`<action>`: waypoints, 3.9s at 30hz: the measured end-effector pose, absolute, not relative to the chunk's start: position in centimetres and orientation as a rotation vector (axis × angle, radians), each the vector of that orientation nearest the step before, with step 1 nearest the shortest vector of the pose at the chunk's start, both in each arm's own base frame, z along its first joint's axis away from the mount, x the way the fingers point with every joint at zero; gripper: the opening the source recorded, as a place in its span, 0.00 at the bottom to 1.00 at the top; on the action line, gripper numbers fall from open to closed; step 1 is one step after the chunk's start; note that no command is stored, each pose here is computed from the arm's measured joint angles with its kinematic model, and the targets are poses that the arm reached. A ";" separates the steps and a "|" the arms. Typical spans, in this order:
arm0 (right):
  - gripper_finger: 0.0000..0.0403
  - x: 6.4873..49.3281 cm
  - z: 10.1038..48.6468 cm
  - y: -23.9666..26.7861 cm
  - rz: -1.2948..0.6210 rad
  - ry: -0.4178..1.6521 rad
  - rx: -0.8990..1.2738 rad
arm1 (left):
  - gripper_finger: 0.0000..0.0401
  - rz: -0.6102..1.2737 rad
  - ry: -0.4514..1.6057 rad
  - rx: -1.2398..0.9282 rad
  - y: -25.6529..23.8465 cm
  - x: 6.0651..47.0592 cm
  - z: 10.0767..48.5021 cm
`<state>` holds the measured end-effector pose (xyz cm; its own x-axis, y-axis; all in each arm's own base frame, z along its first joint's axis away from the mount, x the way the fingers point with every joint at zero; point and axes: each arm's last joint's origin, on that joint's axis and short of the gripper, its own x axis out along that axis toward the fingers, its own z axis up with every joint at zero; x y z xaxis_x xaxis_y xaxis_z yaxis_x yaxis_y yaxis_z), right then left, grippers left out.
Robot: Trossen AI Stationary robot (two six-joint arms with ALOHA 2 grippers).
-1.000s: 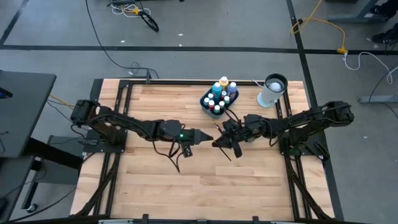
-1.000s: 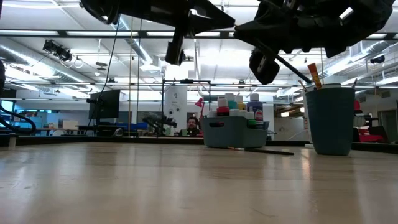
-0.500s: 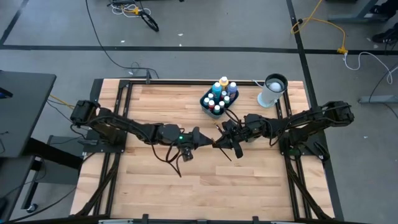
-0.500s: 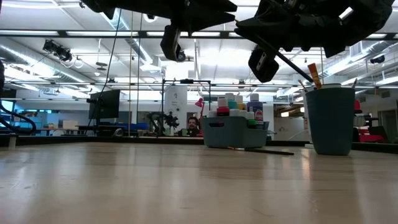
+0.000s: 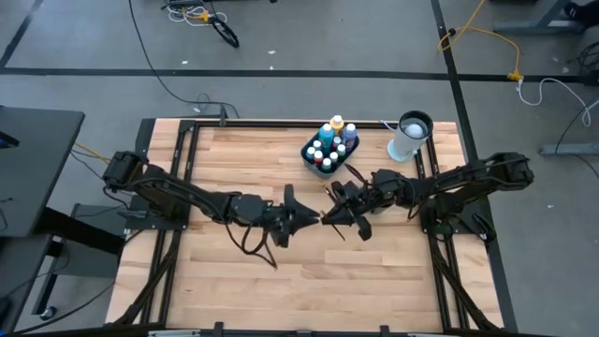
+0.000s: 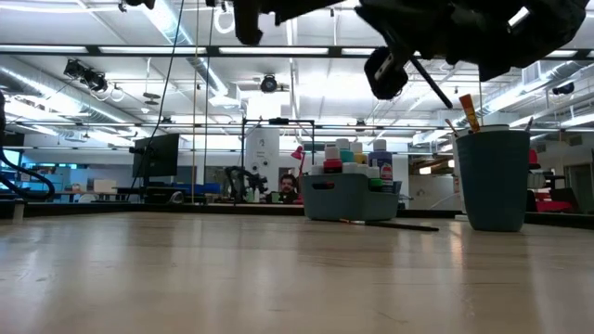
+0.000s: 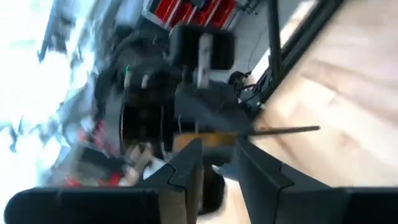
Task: Pick & Place Paint Supplies
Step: Put the golden paint brush into the blue cup, then move the blue cup to the center of the table
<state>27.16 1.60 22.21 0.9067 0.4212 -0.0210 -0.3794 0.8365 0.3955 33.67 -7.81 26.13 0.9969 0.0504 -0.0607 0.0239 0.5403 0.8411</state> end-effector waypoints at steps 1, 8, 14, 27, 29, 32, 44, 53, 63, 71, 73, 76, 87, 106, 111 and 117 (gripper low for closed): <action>0.03 27.1 22.4 1.6 0.432 0.100 0.382 | 0.25 0.028 0.082 0.933 -7.8 33.5 26.4; 0.03 25.3 24.3 1.5 0.421 0.074 0.219 | 0.18 0.131 0.102 0.601 -7.2 32.2 28.1; 0.03 21.8 26.4 1.0 0.247 0.097 0.005 | 0.16 0.123 0.149 0.448 -7.0 31.4 28.4; 0.03 15.6 28.6 -0.3 -0.186 0.127 -0.096 | 0.15 0.144 0.132 0.352 -6.7 31.1 28.8; 0.03 15.2 28.3 -0.6 -0.261 0.171 -0.094 | 0.16 0.153 0.116 0.346 -6.7 31.1 29.0; 0.03 14.9 27.9 -0.8 -0.349 0.213 -0.083 | 0.15 0.166 0.109 0.353 -6.7 31.1 29.1; 0.03 15.1 23.4 -0.8 -0.519 0.105 0.006 | 0.15 0.176 0.116 0.343 -6.5 31.2 29.0; 0.03 14.4 19.3 -0.4 -0.527 0.042 0.020 | 0.15 0.186 0.120 0.339 -6.1 31.2 29.0; 0.07 13.8 16.9 -0.5 -0.529 0.105 0.022 | 0.15 0.211 0.121 0.319 -5.4 31.4 29.0; 0.17 13.8 16.8 -0.5 -0.532 0.104 0.061 | 0.15 0.218 0.123 0.319 -5.2 31.4 29.0; 0.20 13.8 16.8 -0.5 -0.532 0.104 0.068 | 0.16 0.218 0.123 0.319 -5.2 31.4 29.0; 0.25 13.8 16.8 -0.5 -0.532 0.104 0.064 | 0.16 0.218 0.123 0.319 -5.2 31.4 29.0; 0.37 13.9 18.2 -0.4 -0.508 -0.012 0.003 | 0.15 0.208 0.135 0.323 -5.2 31.4 28.9; 0.39 15.3 23.1 0.0 -0.389 -0.079 -0.107 | 0.16 0.135 0.215 0.293 -3.7 31.8 27.8; 0.47 15.7 22.8 0.1 -0.374 -0.041 -0.155 | 0.16 0.061 0.243 0.305 -2.8 32.7 26.6; 0.56 16.1 23.0 0.1 -0.374 -0.074 -0.148 | 0.17 -0.010 0.326 0.314 -1.4 34.8 23.0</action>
<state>16.07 0.13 23.00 0.9284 -0.3582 0.0988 0.3690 0.9203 -0.1301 34.75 -1.41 23.04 0.9479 0.0408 -0.3160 0.0596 0.9515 0.3017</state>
